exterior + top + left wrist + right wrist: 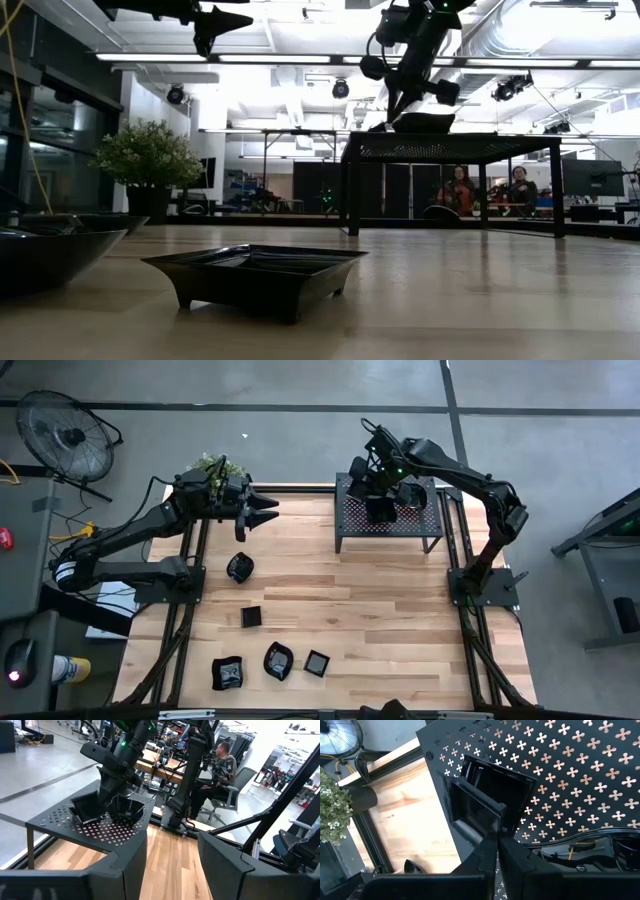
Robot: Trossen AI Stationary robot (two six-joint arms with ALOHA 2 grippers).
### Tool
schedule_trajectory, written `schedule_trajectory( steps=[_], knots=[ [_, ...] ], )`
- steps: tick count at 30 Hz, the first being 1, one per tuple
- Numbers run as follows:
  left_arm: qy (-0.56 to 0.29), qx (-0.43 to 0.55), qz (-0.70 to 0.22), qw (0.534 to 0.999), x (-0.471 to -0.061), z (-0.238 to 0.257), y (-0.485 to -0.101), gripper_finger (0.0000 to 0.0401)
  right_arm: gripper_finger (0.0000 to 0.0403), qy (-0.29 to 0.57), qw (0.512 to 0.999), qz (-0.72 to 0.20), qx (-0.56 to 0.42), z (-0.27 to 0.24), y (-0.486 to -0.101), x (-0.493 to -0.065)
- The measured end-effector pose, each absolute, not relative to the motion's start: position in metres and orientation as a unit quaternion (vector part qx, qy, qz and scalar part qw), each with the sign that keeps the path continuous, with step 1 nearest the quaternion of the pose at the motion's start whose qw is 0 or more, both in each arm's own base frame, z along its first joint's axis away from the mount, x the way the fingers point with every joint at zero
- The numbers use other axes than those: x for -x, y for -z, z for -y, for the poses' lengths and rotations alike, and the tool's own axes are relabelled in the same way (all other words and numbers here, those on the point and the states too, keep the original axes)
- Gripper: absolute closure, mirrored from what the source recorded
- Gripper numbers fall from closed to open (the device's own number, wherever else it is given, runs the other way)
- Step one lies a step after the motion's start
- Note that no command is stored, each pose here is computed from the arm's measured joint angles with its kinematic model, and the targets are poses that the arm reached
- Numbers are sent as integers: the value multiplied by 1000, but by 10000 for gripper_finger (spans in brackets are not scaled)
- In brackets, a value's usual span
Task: Pick & Place Mini shaped plates
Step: Stack the black square plate on top of the black square plates on the shelf, then stack the black leaf-shaped plate on top of the black leaf-shaped plates on the shelf
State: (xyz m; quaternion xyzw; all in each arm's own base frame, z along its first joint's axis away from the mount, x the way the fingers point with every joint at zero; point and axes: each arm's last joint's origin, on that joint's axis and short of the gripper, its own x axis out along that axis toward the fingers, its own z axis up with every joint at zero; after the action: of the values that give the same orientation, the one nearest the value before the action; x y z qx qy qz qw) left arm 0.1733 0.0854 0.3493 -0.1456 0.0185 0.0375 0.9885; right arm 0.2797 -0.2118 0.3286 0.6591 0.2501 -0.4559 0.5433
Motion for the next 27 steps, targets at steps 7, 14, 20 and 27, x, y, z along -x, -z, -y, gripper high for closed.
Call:
schedule_trajectory(
  steps=[7, 14, 20, 27],
  knots=[
    [-38, 146, -19, 988, -173, -85, -349, 226, 324, 462, 539, -244, -661, 212, -329, -280],
    [-35, 146, -19, 989, -173, -85, -349, 226, 282, 452, 551, -248, -656, 212, -330, -280],
    [-34, 146, -19, 989, -173, -85, -349, 226, 272, 427, 603, -239, -629, 211, -344, -275],
    [-33, 151, -19, 988, -173, -85, -349, 226, 272, 411, 660, -222, -588, 208, -364, -262]
  ],
)
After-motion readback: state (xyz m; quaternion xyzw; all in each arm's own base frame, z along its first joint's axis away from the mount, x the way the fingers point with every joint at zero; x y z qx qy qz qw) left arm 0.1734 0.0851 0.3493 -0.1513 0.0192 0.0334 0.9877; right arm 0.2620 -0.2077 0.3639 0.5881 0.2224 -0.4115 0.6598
